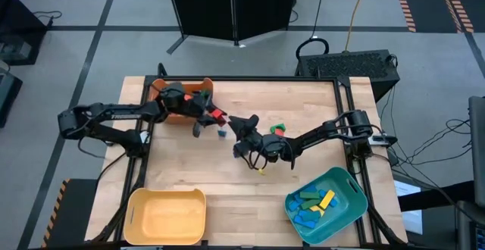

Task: Sort blocks by size
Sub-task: Put the red arch block into the orange bin

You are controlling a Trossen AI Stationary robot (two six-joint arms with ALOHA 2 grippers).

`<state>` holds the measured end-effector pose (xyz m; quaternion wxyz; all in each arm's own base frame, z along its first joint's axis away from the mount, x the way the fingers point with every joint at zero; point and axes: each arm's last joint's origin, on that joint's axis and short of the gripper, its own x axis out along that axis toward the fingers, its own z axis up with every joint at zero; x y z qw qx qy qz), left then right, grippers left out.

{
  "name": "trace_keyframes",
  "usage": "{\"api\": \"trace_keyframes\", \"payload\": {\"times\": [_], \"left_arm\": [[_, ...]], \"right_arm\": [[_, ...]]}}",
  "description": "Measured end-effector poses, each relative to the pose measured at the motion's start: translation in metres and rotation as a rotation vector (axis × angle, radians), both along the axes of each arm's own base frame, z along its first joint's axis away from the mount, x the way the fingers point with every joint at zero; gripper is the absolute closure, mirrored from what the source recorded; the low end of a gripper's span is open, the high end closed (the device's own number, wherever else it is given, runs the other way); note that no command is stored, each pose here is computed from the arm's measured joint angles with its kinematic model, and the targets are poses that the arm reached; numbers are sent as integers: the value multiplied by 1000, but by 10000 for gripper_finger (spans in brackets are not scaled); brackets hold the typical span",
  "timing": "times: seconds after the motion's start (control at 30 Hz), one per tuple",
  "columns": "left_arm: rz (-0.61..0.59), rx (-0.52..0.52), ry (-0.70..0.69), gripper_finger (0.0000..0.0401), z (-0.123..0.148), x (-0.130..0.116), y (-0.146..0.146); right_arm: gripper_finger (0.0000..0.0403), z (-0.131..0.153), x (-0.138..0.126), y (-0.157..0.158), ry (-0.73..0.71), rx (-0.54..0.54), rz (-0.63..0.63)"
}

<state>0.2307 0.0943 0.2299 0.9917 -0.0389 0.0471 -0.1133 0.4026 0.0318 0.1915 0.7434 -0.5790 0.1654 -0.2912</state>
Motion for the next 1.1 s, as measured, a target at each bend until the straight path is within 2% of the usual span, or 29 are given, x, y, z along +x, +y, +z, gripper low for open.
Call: {"api": "trace_keyframes", "payload": {"times": [0.1,0.2,0.33,0.47,0.57,0.7,0.87,1.1], "left_arm": [[99,-16,51,278,0,-6,5],[252,-20,114,278,0,-14,9],[392,-21,186,278,0,-26,13],[486,-27,236,278,2,-38,15],[566,-29,282,278,2,-45,16],[671,-51,351,278,-3,-52,20],[755,-94,430,278,-10,-59,25],[879,-202,543,278,-20,-71,30]], "right_arm": [[235,0,-2,-2,-30,48,-93],[237,5,-5,-4,-21,51,-177],[246,15,-10,-5,-21,109,-207],[254,20,-20,-12,29,224,-224],[255,25,-33,-23,43,363,-251],[255,35,-54,-38,33,648,-228],[255,45,-81,-56,28,941,-287],[255,33,-112,-69,228,1240,-442]]}}
